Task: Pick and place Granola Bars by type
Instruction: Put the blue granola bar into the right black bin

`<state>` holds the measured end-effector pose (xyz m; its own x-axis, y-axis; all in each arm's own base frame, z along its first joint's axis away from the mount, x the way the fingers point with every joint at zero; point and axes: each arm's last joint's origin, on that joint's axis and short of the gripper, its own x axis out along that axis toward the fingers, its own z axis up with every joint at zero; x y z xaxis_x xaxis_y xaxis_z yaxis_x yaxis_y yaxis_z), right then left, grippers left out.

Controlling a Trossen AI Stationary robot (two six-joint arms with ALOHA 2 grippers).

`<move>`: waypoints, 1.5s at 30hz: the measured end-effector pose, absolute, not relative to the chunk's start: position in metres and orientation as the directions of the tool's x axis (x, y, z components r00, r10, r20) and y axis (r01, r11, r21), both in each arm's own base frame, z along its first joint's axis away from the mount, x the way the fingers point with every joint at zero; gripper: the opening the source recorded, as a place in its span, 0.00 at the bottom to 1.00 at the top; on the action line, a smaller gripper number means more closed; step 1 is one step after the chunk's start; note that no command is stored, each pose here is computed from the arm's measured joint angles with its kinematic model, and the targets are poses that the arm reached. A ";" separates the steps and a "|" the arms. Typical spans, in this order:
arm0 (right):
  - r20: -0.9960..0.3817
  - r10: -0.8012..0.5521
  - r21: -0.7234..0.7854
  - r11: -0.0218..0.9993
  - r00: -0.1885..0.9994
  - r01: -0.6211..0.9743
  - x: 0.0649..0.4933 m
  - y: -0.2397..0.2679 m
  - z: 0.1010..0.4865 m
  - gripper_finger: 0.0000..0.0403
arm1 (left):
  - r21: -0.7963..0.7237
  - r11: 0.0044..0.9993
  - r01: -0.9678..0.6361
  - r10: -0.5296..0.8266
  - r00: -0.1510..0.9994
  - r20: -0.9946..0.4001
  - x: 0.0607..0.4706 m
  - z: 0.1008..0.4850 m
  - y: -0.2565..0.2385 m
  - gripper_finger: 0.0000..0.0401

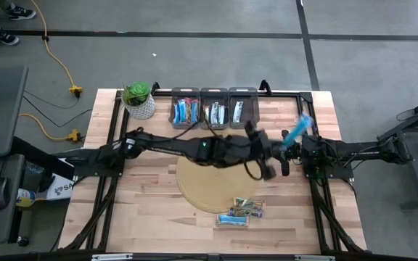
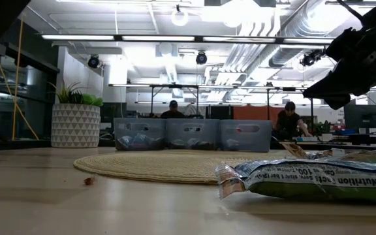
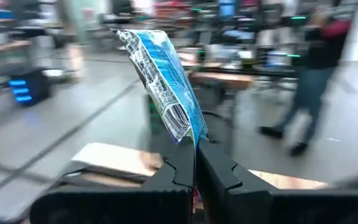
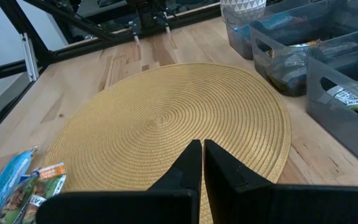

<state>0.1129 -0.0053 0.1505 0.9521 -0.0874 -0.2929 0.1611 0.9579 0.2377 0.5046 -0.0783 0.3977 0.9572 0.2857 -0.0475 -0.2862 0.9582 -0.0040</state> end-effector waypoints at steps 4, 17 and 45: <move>-0.293 -0.087 0.238 0.958 0.952 0.161 0.113 -0.005 0.151 0.00 | 0.013 0.894 -0.448 0.448 0.892 -0.057 0.498 0.407 -0.055 0.00; -0.293 -0.087 0.238 0.958 0.952 0.161 0.113 -0.005 0.151 0.00 | 0.113 0.610 -0.785 0.783 0.573 -0.242 0.465 0.408 0.038 0.00; -0.293 -0.088 0.238 0.958 0.952 0.161 0.113 -0.005 0.151 0.00 | -0.125 0.705 -0.698 0.514 0.625 -0.588 0.434 0.353 0.195 0.00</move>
